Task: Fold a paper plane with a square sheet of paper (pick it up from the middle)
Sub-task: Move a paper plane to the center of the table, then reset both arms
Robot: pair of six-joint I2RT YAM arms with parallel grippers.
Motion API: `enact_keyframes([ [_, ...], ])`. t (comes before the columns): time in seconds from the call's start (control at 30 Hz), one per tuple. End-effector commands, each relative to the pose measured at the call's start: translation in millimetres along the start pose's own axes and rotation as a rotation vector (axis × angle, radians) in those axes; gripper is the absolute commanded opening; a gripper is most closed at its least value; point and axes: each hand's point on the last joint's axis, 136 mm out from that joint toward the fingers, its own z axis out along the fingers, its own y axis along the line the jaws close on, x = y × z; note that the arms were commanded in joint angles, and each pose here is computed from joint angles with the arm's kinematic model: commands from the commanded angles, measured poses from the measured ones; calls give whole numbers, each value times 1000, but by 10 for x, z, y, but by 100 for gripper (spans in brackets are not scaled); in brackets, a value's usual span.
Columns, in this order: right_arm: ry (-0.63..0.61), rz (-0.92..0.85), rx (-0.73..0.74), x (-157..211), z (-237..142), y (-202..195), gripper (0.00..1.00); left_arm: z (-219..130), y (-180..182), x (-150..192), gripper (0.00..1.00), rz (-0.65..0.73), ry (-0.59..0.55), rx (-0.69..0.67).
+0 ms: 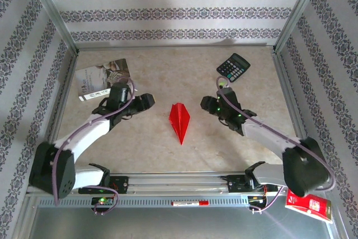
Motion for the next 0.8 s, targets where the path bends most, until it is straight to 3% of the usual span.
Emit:
enact_keyframes([
  [0.0, -118, -252, 326, -356, -331, -528, 65, -377, 381, -306, 77, 173, -156, -248],
  [0.1, -223, -307, 470, -606, -501, -851, 78, -707, 596, -568, 91, 257, -301, -424],
  [0.13, -254, -301, 519, -672, -546, -975, 97, -819, 672, -649, 98, 282, -354, -486],
  [0.23, -297, -281, 621, -781, -574, -1293, 98, -997, 821, -809, 100, 369, -484, -598],
  [0.37, -305, -344, 729, -881, -487, -1513, 98, -948, 961, -901, 100, 438, -570, -618],
  [0.6, -339, -434, 590, -849, -65, -1579, 98, -489, 1472, -910, 100, 490, -475, -670],
  [0.77, -465, -358, 386, -996, -99, -1516, 98, -248, 1650, -945, 100, 478, -542, -563],
])
